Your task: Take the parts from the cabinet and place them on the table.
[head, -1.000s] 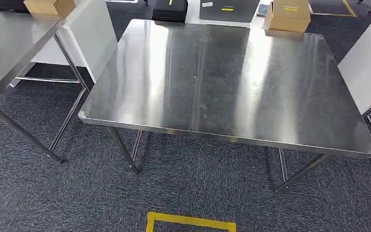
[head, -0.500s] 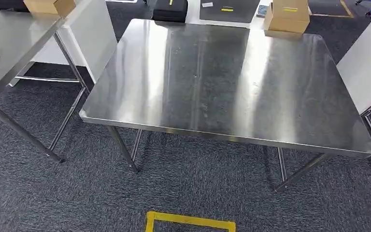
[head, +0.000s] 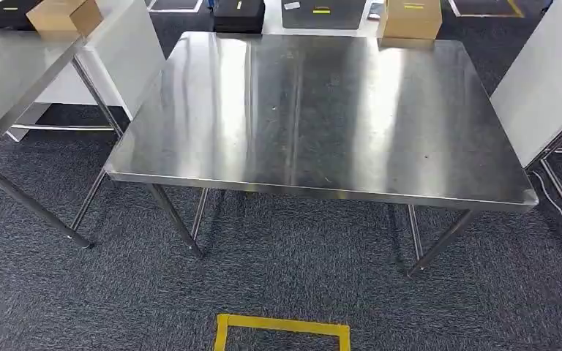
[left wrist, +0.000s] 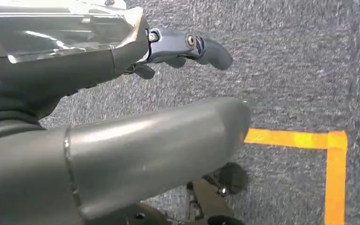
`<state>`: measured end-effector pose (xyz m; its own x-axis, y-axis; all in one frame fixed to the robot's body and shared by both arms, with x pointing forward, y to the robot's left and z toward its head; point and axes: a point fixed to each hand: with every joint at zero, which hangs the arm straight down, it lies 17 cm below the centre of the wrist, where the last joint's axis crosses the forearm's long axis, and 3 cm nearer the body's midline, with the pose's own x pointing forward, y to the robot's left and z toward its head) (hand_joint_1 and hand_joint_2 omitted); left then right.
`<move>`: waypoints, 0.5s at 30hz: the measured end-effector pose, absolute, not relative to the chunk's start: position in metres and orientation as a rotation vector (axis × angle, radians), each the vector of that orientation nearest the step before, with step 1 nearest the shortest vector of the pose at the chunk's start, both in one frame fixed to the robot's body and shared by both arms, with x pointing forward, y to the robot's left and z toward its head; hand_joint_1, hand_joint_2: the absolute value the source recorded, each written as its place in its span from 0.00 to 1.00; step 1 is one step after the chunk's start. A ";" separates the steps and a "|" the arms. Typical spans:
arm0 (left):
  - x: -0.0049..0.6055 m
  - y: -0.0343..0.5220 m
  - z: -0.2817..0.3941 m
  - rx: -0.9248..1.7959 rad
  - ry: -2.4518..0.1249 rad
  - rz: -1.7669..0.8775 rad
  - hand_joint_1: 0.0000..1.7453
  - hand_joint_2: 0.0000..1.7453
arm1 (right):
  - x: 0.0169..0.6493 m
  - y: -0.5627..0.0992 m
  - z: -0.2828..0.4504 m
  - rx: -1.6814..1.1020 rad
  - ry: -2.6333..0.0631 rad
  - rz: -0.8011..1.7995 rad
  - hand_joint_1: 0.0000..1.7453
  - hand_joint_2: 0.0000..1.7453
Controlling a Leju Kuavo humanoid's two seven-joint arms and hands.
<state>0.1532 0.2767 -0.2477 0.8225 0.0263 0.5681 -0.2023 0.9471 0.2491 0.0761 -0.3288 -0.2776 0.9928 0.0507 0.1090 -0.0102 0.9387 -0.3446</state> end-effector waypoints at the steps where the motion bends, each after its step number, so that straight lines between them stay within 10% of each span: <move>1: 0.153 0.277 -0.248 0.308 -0.594 0.124 0.00 0.00 | 0.077 -0.329 -0.278 -0.350 -0.118 0.031 0.00 0.00; 15: 0.155 0.276 -0.248 0.297 -0.597 0.130 0.00 0.00 | 0.076 -0.326 -0.278 -0.344 -0.117 0.039 0.00 0.00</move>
